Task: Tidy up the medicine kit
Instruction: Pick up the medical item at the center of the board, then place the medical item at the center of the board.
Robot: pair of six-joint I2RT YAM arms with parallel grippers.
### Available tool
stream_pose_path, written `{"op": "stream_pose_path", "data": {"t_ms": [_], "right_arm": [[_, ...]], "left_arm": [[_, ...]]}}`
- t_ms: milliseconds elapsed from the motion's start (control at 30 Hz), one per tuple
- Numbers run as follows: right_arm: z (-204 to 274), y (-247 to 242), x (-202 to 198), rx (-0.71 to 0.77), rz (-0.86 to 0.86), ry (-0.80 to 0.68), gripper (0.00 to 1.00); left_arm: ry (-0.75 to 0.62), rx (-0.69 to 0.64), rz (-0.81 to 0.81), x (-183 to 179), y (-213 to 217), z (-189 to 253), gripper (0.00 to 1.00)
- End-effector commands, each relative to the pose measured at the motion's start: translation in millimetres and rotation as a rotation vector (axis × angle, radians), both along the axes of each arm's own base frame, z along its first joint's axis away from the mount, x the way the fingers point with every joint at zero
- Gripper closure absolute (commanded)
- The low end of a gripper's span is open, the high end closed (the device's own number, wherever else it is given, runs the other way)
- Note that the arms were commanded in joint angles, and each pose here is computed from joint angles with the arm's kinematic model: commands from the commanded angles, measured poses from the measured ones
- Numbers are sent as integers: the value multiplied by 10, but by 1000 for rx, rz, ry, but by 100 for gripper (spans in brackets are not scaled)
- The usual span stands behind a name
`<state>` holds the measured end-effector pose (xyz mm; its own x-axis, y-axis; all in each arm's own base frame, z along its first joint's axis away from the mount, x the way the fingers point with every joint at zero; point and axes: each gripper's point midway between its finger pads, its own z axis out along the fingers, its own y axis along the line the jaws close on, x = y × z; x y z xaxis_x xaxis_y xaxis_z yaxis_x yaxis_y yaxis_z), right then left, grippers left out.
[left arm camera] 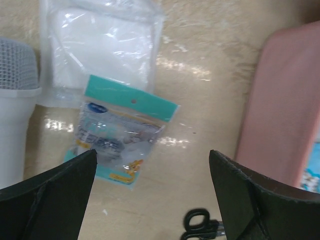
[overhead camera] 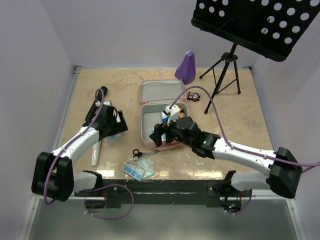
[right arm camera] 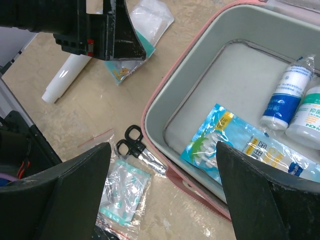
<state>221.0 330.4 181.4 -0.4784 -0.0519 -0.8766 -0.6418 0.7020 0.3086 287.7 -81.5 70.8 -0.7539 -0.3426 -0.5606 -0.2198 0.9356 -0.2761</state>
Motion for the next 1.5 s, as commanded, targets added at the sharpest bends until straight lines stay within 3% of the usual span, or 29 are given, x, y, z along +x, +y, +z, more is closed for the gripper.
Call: {"op": "stream_pose_path", "data": {"t_ms": [0,500,633,733,833,967,1467], "right_arm": [[304,-58,65,34,-24,-72,10],[229,-93,110,4,-54,-64,12],[219,-113,118,0,-64,-65,12],[217,-124,117,-2,-67,-65,13],[225,-137,125,-3,-74,-69,13],[226,-133,120,-2,-73,-68,13],[261,-135,232,3,-140,-59,14]], "left_arm": [[50,130,64,46,229,-117,2],[198,297,40,41,192,-430,5],[218,310,26,28,164,-482,12],[220,299,14,33,136,-482,24],[191,281,11,48,114,-409,35],[129,246,7,74,77,-217,42],[-218,7,-27,256,-225,1013,43]]}}
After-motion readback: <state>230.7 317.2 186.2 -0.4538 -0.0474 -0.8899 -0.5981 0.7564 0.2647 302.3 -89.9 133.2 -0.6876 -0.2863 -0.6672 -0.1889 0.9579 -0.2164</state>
